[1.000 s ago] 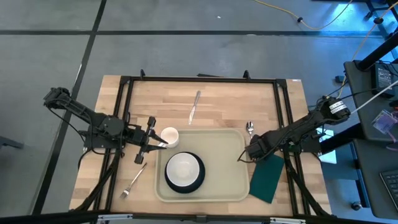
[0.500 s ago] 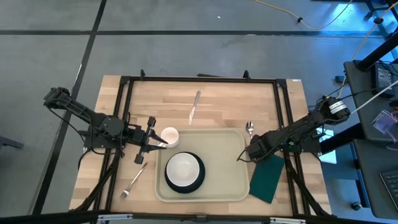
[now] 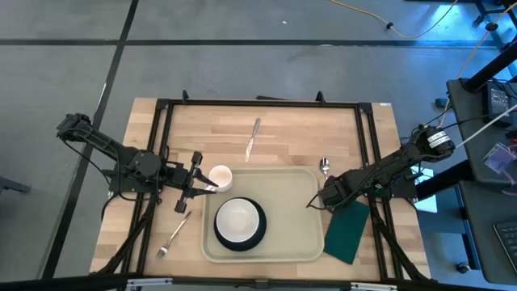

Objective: Set up tray
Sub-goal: Put the folded green napkin on the brown serving tray to the right of the black plate

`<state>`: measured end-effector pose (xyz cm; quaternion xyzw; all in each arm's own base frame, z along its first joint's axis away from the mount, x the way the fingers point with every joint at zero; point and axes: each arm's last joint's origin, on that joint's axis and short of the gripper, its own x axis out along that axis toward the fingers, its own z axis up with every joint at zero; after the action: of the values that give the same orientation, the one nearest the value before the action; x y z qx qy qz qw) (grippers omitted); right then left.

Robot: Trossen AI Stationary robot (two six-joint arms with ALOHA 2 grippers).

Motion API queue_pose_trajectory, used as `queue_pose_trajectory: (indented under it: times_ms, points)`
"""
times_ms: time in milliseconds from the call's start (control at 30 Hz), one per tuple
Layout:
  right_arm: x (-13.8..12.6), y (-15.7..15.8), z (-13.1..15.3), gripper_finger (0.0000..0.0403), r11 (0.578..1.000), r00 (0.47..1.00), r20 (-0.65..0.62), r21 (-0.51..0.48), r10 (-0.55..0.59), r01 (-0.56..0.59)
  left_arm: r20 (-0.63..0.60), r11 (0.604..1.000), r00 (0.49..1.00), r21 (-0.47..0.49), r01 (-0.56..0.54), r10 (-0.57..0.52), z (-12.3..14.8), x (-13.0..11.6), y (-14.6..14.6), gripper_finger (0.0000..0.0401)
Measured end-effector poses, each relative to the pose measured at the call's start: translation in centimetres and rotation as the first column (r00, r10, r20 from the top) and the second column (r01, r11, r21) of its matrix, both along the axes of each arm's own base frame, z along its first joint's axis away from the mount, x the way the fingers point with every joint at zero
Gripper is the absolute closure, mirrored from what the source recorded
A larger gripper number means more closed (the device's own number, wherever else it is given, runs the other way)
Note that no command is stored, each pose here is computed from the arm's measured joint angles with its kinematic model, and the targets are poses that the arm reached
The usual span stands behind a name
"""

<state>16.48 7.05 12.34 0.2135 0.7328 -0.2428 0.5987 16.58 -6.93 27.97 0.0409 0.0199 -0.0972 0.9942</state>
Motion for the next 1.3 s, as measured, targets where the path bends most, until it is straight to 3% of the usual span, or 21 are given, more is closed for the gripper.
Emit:
queue_pose_trajectory:
  times_ms: [100, 367, 600, 800, 933, 1100, 1300]
  points:
    - [0.0, 0.0, 0.0, 0.0388, 1.000, 1.000, 0.003, 0.004, -0.001, 0.001, 0.000, 1.000, 1.000, 0.000, 0.000, 0.000, 0.0, 0.0, 0.0, 0.0318]
    - [-0.3, 0.2, 0.4, 0.0397, 1.000, 0.997, -0.082, 0.022, -0.005, 0.007, 0.000, 1.000, 1.000, 0.000, 0.000, 0.000, 0.0, 0.0, 0.0, 0.0321]
    - [0.7, 1.5, 2.6, 0.0400, 0.990, 0.989, -0.059, 0.044, 0.138, -0.136, 0.000, 1.000, 1.000, 0.000, 0.000, 0.000, 0.0, 0.0, 0.0, 0.0318]
    - [1.5, 3.2, 4.6, 0.0401, 0.955, 0.958, 0.006, 0.083, 0.286, -0.285, 0.000, 1.000, 1.000, 0.000, 0.000, 0.000, 0.0, 0.0, 0.0, 0.0322]
    - [2.4, 4.7, 6.4, 0.0402, 0.915, 0.921, 0.092, 0.107, 0.380, -0.388, 0.000, 1.000, 1.000, 0.000, 0.000, 0.000, 0.0, 0.0, 0.0, 0.0319]
    - [3.9, 6.5, 9.2, 0.0402, 0.895, 0.882, 0.244, 0.093, 0.404, -0.436, 0.000, 1.000, 1.000, 0.000, 0.000, 0.000, 0.0, 0.0, 0.0, 0.0318]
    - [6.4, 8.7, 11.1, 0.0403, 0.855, 0.789, 0.441, 0.086, 0.429, -0.512, 0.000, 1.000, 1.000, 0.000, 0.000, 0.000, 0.0, 0.0, 0.0, 0.0322]
